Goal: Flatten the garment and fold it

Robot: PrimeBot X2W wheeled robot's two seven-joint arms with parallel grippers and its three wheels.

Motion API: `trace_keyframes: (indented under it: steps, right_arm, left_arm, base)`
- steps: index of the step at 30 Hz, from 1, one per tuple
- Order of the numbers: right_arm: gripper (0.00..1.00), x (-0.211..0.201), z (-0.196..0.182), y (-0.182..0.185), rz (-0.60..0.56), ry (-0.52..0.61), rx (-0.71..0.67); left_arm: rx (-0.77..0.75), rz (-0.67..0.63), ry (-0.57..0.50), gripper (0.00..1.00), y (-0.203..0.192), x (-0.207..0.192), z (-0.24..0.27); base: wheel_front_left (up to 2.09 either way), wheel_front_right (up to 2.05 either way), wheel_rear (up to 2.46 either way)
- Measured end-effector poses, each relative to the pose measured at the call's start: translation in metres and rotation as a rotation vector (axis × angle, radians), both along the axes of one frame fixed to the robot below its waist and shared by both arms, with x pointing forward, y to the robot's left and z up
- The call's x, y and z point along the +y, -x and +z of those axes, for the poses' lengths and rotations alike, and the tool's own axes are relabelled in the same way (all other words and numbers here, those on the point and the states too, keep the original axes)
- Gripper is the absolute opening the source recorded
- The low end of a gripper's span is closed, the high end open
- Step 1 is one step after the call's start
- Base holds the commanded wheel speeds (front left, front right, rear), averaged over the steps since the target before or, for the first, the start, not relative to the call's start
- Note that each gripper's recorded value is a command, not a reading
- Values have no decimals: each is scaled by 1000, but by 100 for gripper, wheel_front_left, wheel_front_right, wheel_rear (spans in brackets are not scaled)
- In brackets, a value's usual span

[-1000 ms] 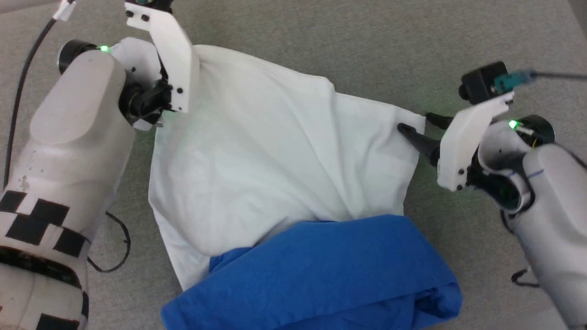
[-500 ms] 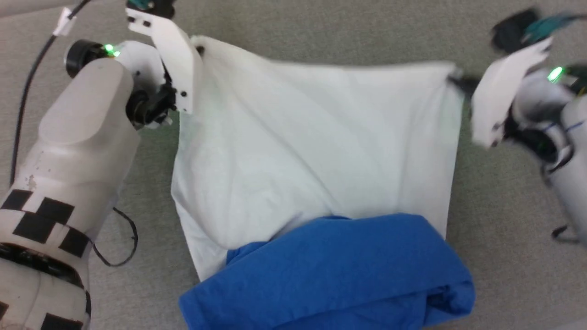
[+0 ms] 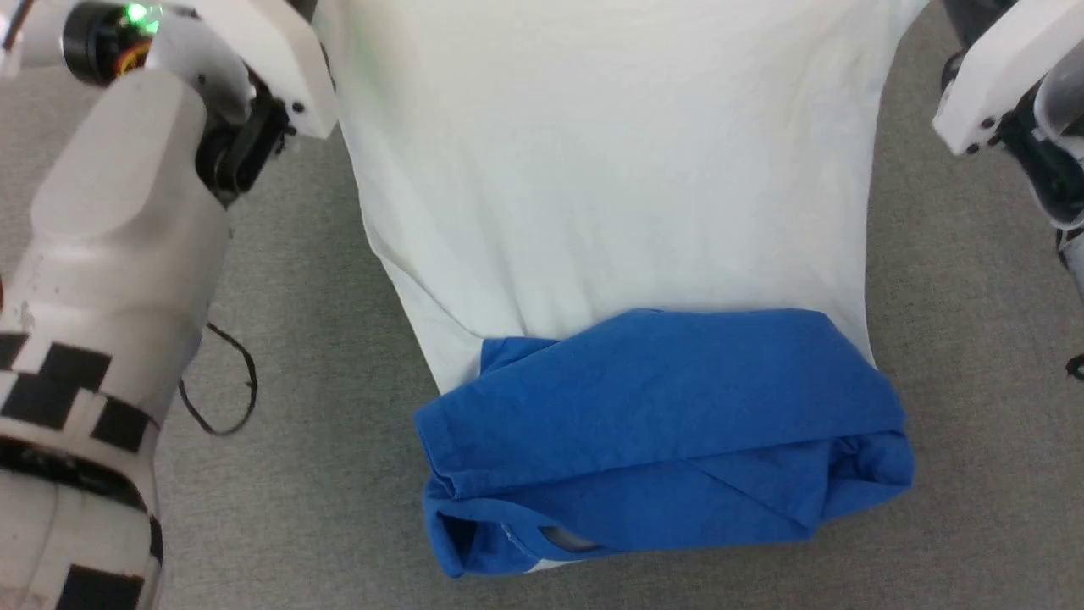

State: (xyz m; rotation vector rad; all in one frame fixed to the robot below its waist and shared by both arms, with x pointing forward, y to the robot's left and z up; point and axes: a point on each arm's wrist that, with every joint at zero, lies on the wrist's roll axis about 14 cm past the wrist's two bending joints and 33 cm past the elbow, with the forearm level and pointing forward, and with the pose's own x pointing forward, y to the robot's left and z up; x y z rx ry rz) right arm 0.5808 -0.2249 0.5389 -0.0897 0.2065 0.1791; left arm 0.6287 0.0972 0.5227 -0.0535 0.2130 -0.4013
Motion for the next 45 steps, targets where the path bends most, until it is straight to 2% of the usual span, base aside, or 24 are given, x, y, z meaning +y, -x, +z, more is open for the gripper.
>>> trace_keyframes:
  steps: [4, 10, 12, 13, 16, 23, 31, 32, 34, 35, 36, 41, 45]
  right_arm:
    - [0, 11, -10, 19, 38, 1, 3]
    - [0, 24, -39, 70, 94, -27, 66]
    - [0, 28, -44, 87, 106, -51, 78]
    - [0, 28, -44, 87, 106, -51, 78]
    - [0, 24, -48, 112, 101, -79, 89]
    - [0, 10, -55, 163, 56, -133, 115]
    - [0, -10, -103, 226, -83, -190, 253]
    - [15, -10, -108, 232, -98, -208, 269]
    - [51, -5, -118, 244, -116, -230, 294]
    - [92, -4, -122, 249, -127, -240, 306]
    - [100, -3, -126, 254, -138, -249, 317]
    - [100, 2, -142, 280, -174, -275, 377]
    - [100, 2, -135, 293, -187, -287, 355]
  left_arm:
    - [-36, 39, 81, 0, 29, 12, -8]
    - [-27, 99, 135, 0, 96, 23, -36]
    - [4, 118, 151, 0, 124, 26, -49]
    - [4, 118, 151, 0, 124, 26, -49]
    - [60, 132, 168, 0, 170, 23, -65]
    - [145, 139, 192, 0, 250, 12, -69]
    - [333, 68, 186, 0, 314, -13, -100]
    - [345, 66, 185, 20, 317, -14, -103]
    - [373, 55, 182, 46, 325, -19, -110]
    - [384, 57, 185, 89, 327, -20, -113]
    - [395, 57, 182, 100, 329, -21, -117]
    - [397, 77, 189, 100, 335, -18, -123]
    - [291, 134, 186, 100, 329, -2, -110]
  base:
    - [0, 0, 0]
    - [0, 0, 0]
    - [0, 0, 0]
    - [0, 0, 0]
    - [0, 0, 0]
    - [0, 0, 0]
    - [0, 0, 0]
    - [0, 0, 0]
    - [0, 0, 0]
    - [0, 0, 0]
    - [0, 0, 0]
    - [0, 0, 0]
    - [0, 0, 0]
